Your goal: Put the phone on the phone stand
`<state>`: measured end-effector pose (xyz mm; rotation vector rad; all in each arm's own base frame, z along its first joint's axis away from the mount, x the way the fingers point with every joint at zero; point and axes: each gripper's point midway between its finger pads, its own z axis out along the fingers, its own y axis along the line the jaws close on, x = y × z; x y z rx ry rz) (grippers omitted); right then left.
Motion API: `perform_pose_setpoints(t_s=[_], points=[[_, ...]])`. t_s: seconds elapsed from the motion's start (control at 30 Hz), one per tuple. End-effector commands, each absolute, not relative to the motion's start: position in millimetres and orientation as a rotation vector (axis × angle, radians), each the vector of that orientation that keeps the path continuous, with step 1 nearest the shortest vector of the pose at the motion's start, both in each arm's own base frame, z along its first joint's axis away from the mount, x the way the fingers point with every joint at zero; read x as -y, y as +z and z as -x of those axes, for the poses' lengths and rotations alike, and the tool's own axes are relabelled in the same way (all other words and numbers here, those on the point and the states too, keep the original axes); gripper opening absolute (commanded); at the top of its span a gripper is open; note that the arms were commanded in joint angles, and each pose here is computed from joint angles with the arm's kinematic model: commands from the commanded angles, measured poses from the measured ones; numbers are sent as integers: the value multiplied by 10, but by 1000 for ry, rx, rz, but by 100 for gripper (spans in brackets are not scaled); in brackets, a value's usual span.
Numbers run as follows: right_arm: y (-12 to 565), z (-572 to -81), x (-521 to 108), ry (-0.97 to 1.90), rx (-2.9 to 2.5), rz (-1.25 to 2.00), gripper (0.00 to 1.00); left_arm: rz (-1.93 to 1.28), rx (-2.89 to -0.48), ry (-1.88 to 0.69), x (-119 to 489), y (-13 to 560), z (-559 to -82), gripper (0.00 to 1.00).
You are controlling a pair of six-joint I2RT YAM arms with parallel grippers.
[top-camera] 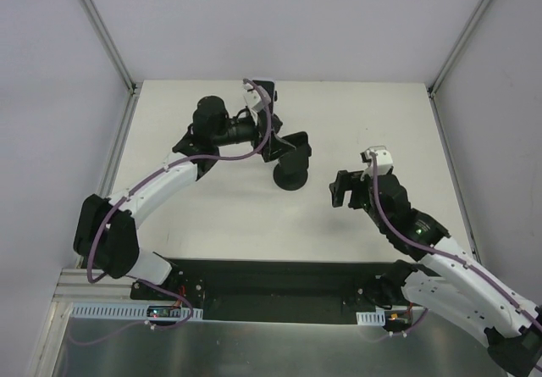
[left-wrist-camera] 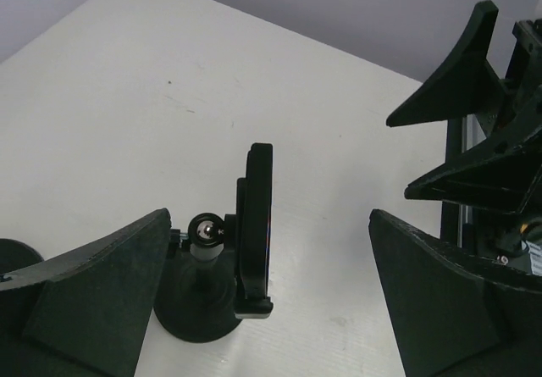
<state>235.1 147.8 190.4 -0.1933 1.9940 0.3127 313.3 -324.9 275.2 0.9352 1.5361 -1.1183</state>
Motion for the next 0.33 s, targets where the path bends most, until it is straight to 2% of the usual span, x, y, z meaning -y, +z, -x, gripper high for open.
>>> perform_pose_setpoints(t_s=[0.0, 0.03, 0.1, 0.13, 0.2, 0.23, 0.3], points=[[1994, -2235, -1159, 248, -1978, 84, 96, -744, -1442, -1109, 2999, 3487, -3042, 99], [2013, -2199, -1130, 247, -1979, 87, 98, -709, -1413, -1097, 2904, 3654, -2933, 99], [2099, -2089, -1051, 259, -1976, 91, 100, -572, -1469, -1102, 2751, 3575, -2855, 99], [2142, -2055, -1008, 259, -1971, 84, 100, -529, -1412, -1098, 2609, 3774, -2673, 99], [2271, -1928, -945, 314, -1926, 83, 97, -351, -1481, -1091, 2392, 3583, -2595, 99], [2336, -1901, -897, 329, -1896, 56, 97, -290, -1426, -1085, 2201, 3753, -2391, 99], [2559, -1754, -856, 425, -1815, 47, 97, -154, -1498, -1021, 1952, 3490, -2321, 99]])
